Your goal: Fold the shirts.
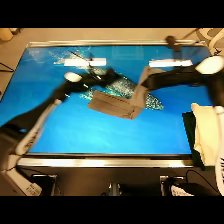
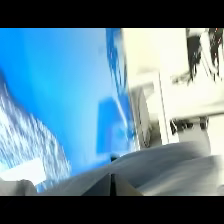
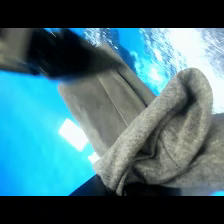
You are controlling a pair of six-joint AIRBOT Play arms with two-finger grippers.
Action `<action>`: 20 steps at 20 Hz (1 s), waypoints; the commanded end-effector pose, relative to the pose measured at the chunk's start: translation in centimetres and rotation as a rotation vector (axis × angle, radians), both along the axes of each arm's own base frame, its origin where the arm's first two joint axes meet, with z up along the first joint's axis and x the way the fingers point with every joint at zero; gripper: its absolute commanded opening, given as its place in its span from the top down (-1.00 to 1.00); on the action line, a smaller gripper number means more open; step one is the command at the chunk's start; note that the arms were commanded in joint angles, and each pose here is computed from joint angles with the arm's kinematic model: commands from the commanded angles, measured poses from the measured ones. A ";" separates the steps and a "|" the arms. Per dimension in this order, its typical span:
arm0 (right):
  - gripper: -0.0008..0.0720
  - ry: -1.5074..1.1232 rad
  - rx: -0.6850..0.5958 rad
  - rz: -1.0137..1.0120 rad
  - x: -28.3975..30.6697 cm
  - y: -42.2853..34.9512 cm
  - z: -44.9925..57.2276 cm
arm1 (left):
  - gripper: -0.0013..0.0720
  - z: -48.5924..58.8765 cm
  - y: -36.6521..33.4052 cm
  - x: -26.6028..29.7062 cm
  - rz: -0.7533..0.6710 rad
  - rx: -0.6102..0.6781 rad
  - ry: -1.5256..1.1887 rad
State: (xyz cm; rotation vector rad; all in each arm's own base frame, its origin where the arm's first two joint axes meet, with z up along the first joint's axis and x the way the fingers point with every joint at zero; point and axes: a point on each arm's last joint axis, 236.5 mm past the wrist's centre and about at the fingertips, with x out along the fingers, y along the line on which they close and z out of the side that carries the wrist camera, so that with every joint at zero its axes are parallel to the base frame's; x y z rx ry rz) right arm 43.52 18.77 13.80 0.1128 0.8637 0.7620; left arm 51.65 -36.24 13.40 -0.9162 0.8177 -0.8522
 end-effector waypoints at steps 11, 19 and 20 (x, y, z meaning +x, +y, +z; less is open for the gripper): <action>-0.62 0.194 0.262 -0.048 3.7 15.9 -12.5 | 0.90 24.6 20.9 -9.1 0.225 0.310 -0.603; -0.89 0.531 -0.306 -0.096 -3.3 -6.2 -19.2 | 0.90 20.9 22.0 -7.3 0.222 0.433 -0.558; -0.91 0.546 -0.265 -0.105 -3.7 -5.1 -20.3 | 0.90 20.4 22.0 -7.2 0.220 0.433 -0.546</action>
